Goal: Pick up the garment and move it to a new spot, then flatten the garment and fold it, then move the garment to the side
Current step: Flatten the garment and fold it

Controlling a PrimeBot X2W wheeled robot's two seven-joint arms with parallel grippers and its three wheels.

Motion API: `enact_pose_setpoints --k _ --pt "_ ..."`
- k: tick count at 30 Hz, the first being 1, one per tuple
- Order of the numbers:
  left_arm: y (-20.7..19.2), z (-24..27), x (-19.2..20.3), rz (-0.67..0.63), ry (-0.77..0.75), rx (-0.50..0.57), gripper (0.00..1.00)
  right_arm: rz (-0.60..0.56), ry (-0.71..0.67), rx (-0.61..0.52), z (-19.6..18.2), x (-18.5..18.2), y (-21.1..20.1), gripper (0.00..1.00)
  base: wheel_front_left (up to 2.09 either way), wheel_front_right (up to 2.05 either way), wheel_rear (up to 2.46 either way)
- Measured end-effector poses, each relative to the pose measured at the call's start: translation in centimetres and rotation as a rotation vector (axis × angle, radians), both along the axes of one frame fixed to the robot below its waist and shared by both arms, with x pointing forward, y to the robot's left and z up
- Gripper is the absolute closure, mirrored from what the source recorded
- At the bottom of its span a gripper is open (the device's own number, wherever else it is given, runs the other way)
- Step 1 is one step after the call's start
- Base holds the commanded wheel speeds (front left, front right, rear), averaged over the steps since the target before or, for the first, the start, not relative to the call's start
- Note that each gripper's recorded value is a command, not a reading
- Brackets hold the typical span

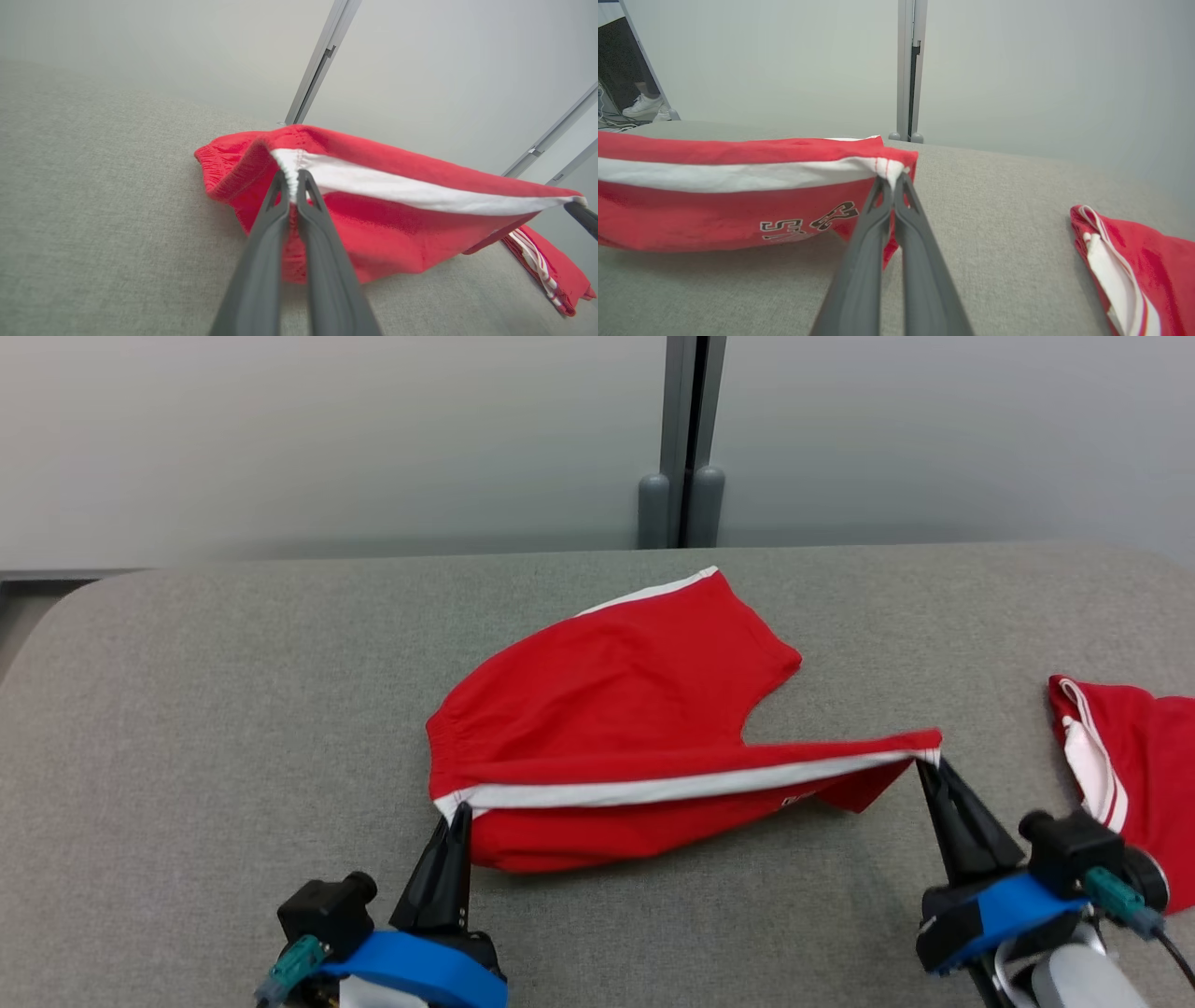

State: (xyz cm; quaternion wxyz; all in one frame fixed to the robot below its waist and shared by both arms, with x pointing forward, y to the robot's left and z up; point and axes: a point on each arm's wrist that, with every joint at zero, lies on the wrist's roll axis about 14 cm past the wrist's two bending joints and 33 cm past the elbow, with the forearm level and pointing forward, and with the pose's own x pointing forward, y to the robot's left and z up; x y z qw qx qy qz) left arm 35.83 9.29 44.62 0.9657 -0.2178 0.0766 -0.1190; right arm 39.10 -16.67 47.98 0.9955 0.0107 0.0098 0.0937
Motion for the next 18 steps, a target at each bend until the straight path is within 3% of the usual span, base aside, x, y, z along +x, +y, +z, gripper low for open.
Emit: enact_pose_setpoints --k 10,18 --pt "0.9 1.0 6.1 0.031 -0.025 -0.046 1.0 0.121 -0.095 -0.141 3.0 11.2 2.7 1.0 0.0 0.0 0.0" --pt "2.6 0.3 10.1 0.087 -0.001 -0.066 1.0 0.197 -0.074 -0.235 1.3 18.2 5.3 1.0 0.0 0.0 0.0"
